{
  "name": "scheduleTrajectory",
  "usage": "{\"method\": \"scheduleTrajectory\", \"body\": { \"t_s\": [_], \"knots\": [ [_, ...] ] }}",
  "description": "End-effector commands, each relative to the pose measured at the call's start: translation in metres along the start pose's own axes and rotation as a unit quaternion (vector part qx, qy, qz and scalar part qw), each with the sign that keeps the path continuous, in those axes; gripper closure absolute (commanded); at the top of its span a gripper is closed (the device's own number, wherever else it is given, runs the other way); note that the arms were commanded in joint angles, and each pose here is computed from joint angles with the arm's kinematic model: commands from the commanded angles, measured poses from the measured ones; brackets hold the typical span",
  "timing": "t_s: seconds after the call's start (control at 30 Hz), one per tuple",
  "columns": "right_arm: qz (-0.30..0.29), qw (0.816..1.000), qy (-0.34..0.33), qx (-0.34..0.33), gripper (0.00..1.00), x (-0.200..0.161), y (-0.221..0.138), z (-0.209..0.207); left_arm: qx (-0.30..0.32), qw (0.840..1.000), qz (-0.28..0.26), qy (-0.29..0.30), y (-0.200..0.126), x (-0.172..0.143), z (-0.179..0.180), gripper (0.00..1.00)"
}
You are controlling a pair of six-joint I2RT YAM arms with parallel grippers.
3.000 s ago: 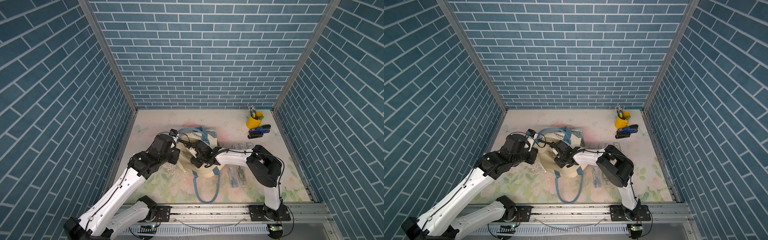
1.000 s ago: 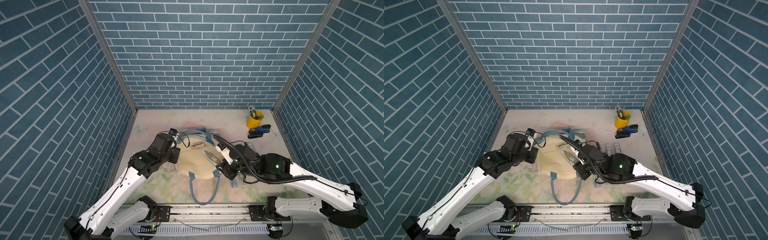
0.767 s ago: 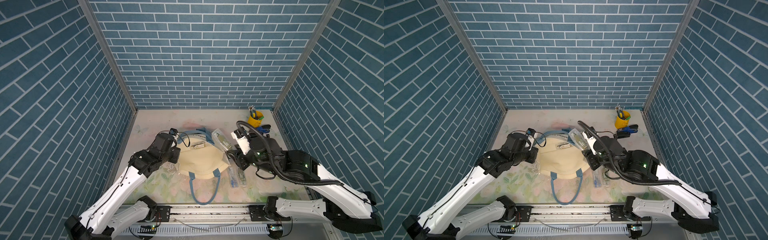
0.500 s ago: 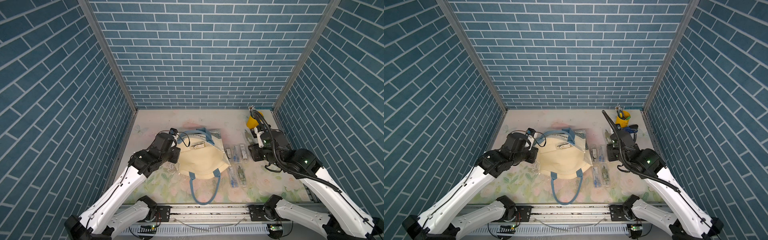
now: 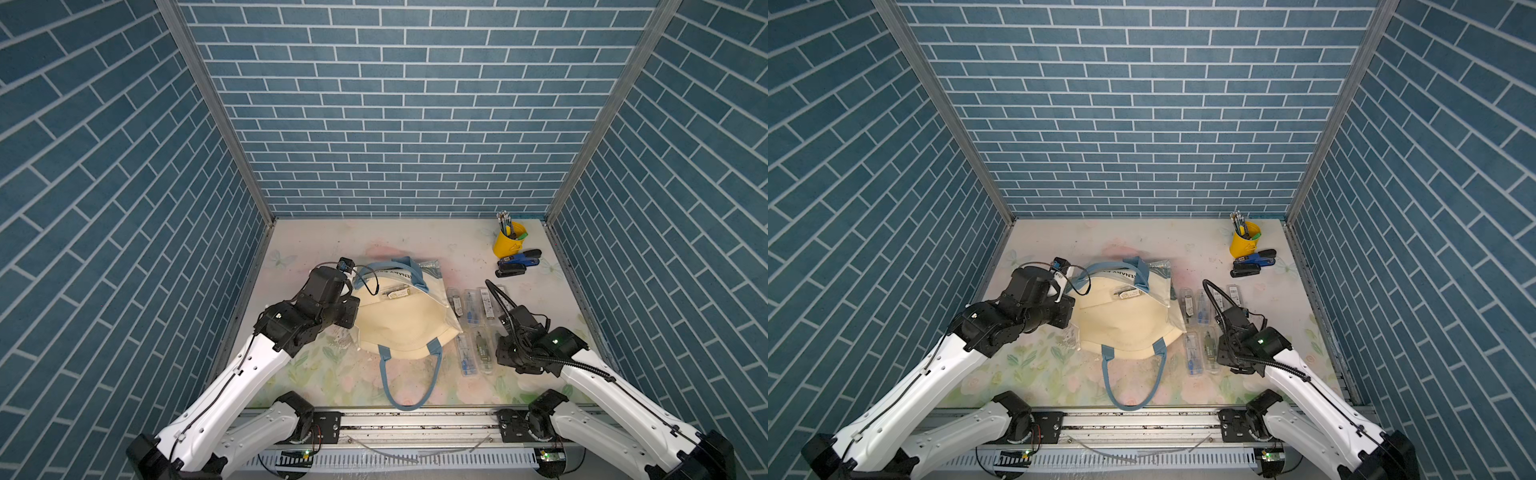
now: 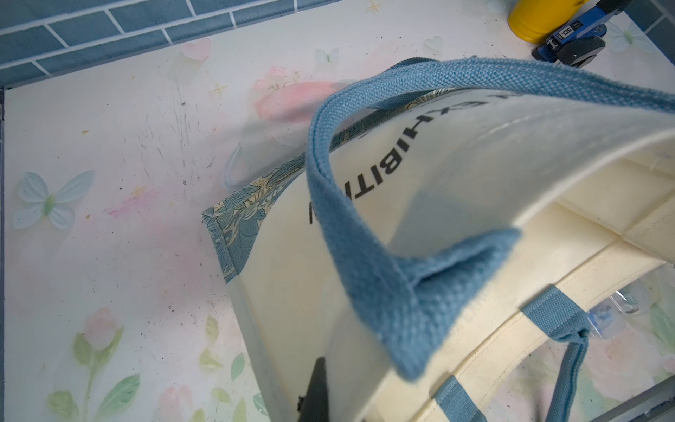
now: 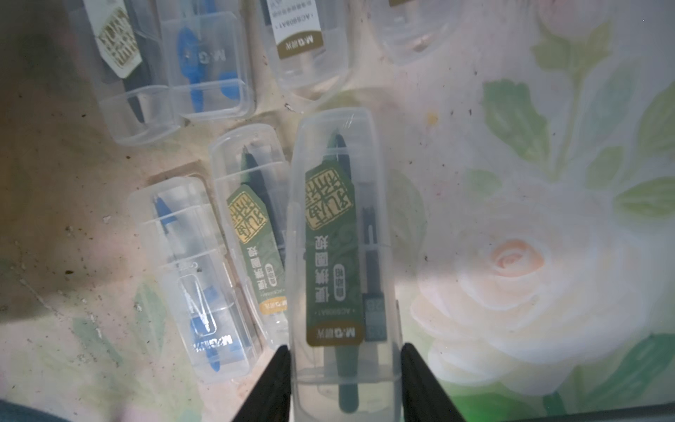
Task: Take out the compass set from the canvas bag
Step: Place the compass set at the center of the board.
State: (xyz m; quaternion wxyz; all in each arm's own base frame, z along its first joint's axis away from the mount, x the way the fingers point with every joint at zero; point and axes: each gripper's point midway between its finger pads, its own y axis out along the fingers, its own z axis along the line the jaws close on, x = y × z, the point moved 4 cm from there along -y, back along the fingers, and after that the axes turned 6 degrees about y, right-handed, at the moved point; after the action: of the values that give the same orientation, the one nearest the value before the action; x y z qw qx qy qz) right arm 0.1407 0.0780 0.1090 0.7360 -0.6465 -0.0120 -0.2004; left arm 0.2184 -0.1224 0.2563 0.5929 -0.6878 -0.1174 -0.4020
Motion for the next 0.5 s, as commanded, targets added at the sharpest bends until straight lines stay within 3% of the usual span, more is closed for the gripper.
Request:
{"method": "scheduleTrajectory", "body": {
  "t_s": [0.0,0.23,0.47],
  "knots": [
    [-0.009,0.998,0.062,0.014,0.97,-0.001,0.009,0.001,-0.004,0.999,-0.033,-0.003,-0.011,0.014,0.0,1.0],
    [-0.023,0.998,0.065,-0.002,0.95,0.0,0.022,-0.004,-0.007,0.999,-0.034,-0.004,-0.01,0.015,-0.001,1.0],
    [-0.025,0.998,0.059,-0.014,0.83,-0.002,0.024,-0.009,-0.009,0.999,-0.038,-0.001,-0.012,0.018,-0.002,1.0]
  ]
}}
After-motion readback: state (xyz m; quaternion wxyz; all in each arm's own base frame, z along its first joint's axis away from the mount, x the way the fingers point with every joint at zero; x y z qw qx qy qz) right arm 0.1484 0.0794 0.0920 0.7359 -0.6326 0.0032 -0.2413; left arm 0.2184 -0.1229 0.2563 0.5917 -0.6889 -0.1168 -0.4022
